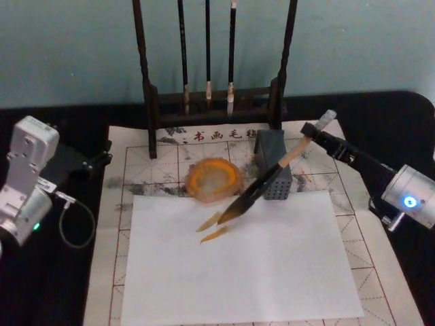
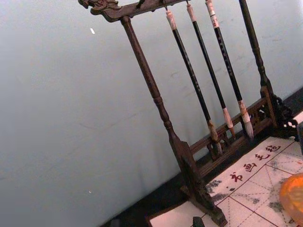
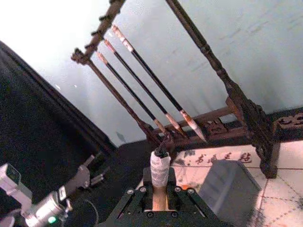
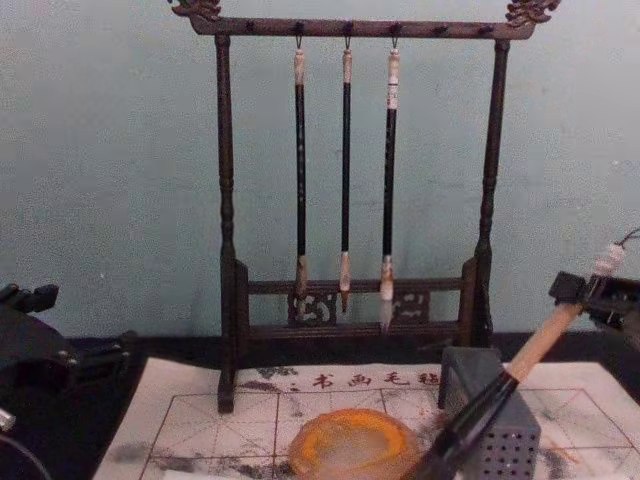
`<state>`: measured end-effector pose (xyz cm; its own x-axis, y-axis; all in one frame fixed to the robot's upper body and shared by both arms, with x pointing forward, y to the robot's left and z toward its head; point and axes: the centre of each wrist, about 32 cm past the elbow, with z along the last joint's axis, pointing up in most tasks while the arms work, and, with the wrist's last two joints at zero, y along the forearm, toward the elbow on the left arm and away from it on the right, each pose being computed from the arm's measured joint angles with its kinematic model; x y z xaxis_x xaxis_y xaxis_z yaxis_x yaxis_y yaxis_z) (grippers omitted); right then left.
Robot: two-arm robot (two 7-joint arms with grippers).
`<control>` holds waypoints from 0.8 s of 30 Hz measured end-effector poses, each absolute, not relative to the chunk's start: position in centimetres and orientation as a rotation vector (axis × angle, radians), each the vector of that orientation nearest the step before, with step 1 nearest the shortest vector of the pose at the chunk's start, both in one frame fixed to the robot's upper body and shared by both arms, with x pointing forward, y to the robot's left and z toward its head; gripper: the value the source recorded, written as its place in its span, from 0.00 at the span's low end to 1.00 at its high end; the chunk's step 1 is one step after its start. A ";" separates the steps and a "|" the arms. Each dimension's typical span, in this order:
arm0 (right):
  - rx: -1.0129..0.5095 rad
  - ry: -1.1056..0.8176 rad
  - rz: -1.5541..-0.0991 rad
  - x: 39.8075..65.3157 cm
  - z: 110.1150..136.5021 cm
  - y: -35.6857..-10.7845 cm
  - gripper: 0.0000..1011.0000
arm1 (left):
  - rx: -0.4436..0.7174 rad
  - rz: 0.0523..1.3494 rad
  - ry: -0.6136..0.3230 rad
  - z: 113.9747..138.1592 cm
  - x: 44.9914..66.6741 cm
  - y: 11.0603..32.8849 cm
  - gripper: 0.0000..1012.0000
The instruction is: Pick up the brush from the inkstone, write on the paper, then place the brush back to its original position.
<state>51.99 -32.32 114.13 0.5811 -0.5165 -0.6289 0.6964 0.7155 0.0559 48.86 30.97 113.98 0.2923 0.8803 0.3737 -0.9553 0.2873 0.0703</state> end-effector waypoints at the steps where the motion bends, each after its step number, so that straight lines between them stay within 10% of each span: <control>1: 0.328 0.632 -0.720 52.0 114.1 -32.3 0.17 | 0.305 1.248 -0.285 114.0 48.9 31.0 0.99; 24: 0.462 0.669 -0.837 53.2 113.6 -30.1 0.17 | 0.304 1.248 -0.285 114.0 48.9 31.0 0.99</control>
